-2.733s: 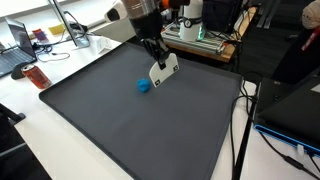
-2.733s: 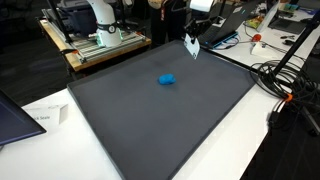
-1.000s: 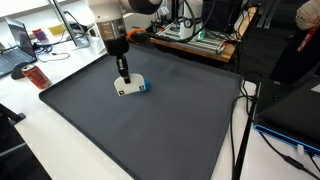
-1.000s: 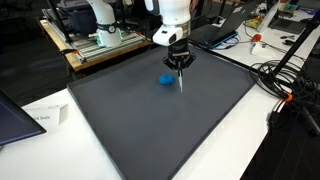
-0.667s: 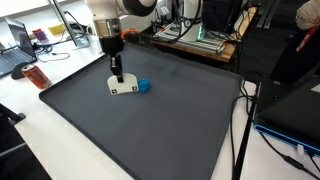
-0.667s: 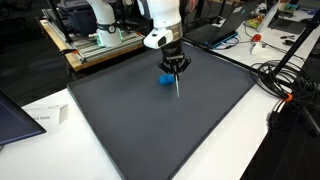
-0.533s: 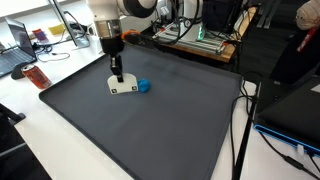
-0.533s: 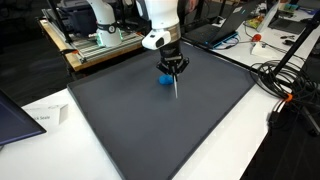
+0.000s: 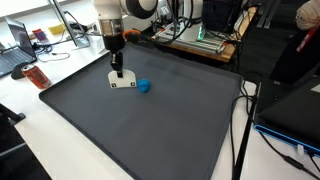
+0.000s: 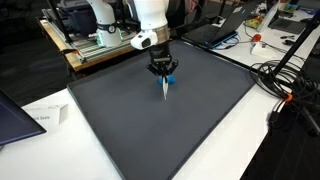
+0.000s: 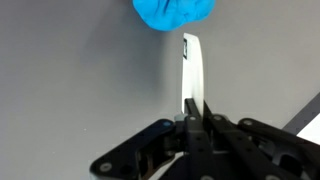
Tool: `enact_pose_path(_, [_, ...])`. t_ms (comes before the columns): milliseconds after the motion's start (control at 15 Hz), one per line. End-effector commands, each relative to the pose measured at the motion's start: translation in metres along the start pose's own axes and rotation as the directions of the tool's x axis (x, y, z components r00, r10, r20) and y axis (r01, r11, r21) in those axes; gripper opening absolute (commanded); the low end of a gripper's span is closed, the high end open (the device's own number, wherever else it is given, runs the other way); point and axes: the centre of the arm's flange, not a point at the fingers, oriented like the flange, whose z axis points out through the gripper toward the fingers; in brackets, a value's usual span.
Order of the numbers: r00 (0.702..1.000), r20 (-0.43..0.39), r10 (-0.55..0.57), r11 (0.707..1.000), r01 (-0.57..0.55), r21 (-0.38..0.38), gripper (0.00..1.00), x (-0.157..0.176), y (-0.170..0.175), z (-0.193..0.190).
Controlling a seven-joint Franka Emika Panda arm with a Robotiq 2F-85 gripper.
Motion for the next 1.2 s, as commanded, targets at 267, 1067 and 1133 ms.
enact_pose_path(267, [0.996,-0.058,0.063,0.996,-0.067,-0.066,0.01,-0.007,0.024,-0.015])
enact_pose_path(1067, [0.981,0.000,-0.192,0.959,0.188,-0.213,0.01,-0.009,0.019,-0.044])
enact_pose_path(1133, [0.974,0.019,-0.224,0.950,0.223,-0.218,0.01,-0.009,0.017,-0.050])
